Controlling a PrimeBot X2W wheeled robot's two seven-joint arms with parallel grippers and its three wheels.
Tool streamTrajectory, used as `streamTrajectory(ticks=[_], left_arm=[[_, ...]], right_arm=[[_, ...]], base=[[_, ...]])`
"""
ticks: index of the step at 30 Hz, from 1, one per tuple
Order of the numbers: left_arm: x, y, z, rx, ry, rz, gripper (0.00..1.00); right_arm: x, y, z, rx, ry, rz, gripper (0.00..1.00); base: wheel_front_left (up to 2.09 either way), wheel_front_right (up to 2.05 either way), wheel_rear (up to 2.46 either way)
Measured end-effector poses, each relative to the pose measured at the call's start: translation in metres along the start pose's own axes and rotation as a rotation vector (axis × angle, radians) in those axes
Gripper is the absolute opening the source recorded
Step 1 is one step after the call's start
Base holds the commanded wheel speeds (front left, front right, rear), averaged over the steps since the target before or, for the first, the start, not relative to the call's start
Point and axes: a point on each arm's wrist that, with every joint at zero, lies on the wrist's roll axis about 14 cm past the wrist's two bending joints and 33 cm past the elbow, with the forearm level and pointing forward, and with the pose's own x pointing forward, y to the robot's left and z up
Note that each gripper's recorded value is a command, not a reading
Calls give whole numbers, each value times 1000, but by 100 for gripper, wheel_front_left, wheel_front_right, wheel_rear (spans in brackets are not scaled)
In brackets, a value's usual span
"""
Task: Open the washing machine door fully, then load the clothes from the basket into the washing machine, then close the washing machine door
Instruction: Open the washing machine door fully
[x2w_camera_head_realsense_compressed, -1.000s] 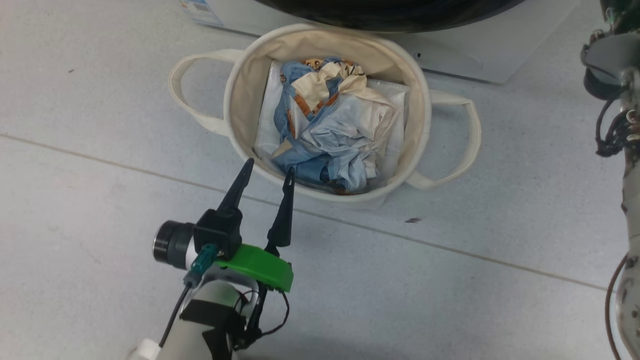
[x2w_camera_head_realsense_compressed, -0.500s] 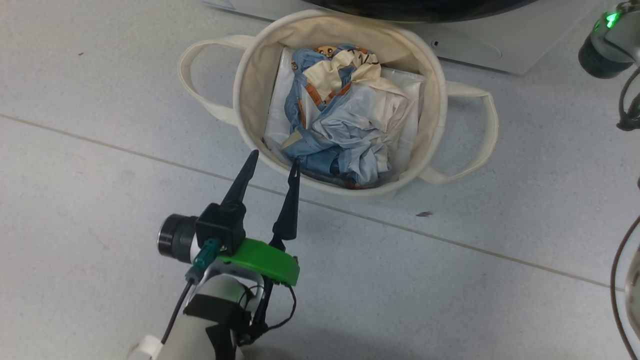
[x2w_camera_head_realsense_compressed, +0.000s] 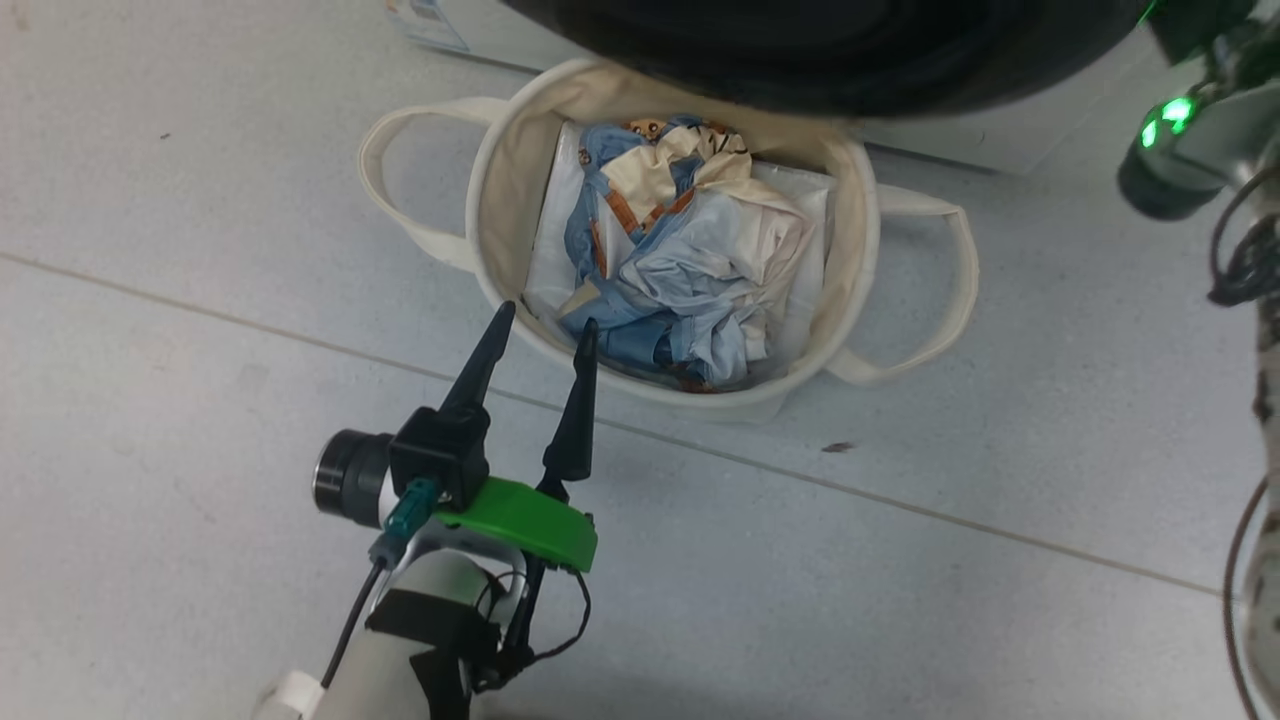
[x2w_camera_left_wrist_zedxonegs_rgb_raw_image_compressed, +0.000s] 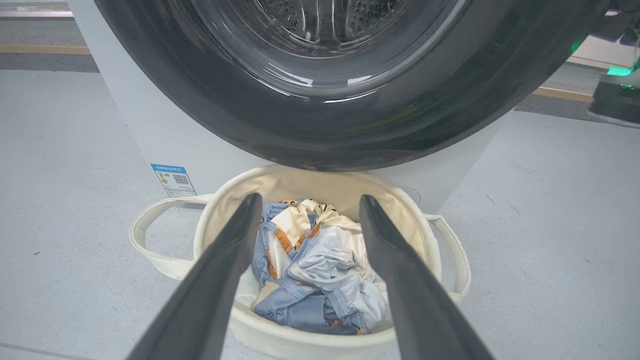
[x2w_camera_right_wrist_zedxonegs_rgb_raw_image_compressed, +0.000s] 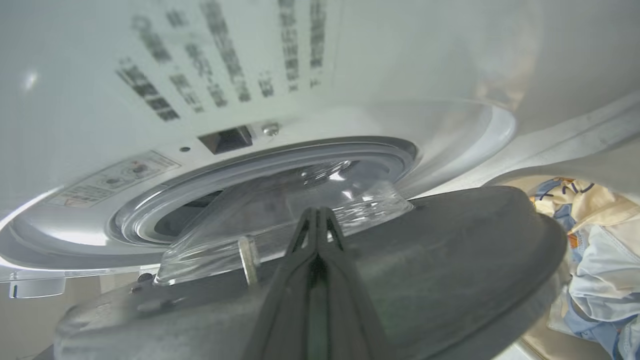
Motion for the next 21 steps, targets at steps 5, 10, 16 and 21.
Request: streamTrajectory(ticks=[5,10,16,21], left_arm=[[-3,1,10,-3,-24,3,100],[-11,5,22,-12,-50,16,100],[-30,7,27,-24,-60,28,100],[-44,14,35,-39,-81,46,100]], right_arm=[[-7,-6,-29,-34,55,-31,0],[-19,-15,-71,-19,130,-56,0],[-36,-19,-112,-1,201,-80,0],[-48,-17,-137,-9,246,-97,0]], base=[[0,0,0],[0,0,0],[0,0,0],[0,0,0]])
